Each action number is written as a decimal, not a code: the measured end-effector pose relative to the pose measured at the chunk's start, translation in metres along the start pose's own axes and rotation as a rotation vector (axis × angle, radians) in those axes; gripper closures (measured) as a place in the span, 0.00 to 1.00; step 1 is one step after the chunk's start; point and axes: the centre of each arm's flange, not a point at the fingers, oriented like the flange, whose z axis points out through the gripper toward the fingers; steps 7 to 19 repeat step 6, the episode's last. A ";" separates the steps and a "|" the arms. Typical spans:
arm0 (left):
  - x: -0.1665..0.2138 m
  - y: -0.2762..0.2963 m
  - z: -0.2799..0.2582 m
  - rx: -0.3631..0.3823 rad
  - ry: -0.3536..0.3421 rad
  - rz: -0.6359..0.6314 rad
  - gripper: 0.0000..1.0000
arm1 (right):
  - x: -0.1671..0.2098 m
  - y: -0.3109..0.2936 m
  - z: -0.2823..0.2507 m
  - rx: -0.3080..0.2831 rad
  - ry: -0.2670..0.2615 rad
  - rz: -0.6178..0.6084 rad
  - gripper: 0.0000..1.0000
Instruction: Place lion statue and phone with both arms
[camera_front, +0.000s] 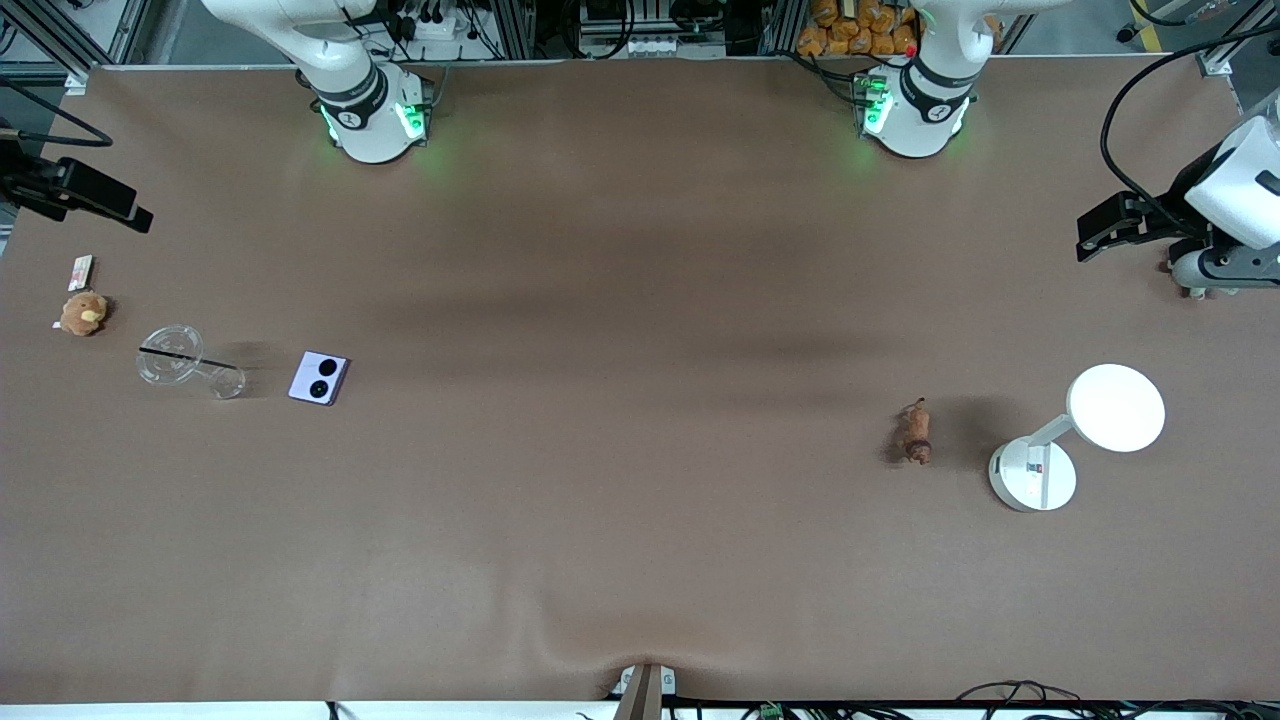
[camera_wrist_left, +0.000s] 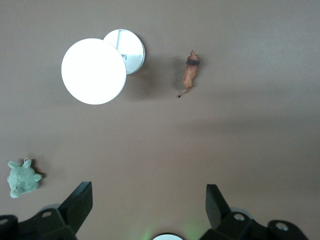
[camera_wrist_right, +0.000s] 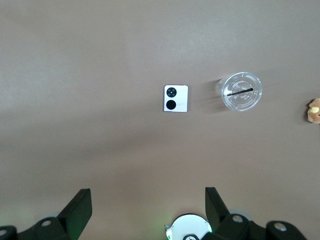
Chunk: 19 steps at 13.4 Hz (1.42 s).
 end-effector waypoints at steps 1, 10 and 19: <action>0.000 0.000 0.000 0.000 0.000 0.000 0.00 | 0.000 -0.001 0.001 -0.006 -0.001 -0.002 0.00; 0.000 -0.001 0.000 0.000 0.000 -0.002 0.00 | -0.007 -0.006 0.003 -0.044 0.001 -0.015 0.00; 0.000 -0.001 0.000 0.000 0.000 -0.002 0.00 | -0.007 -0.006 0.003 -0.044 0.001 -0.015 0.00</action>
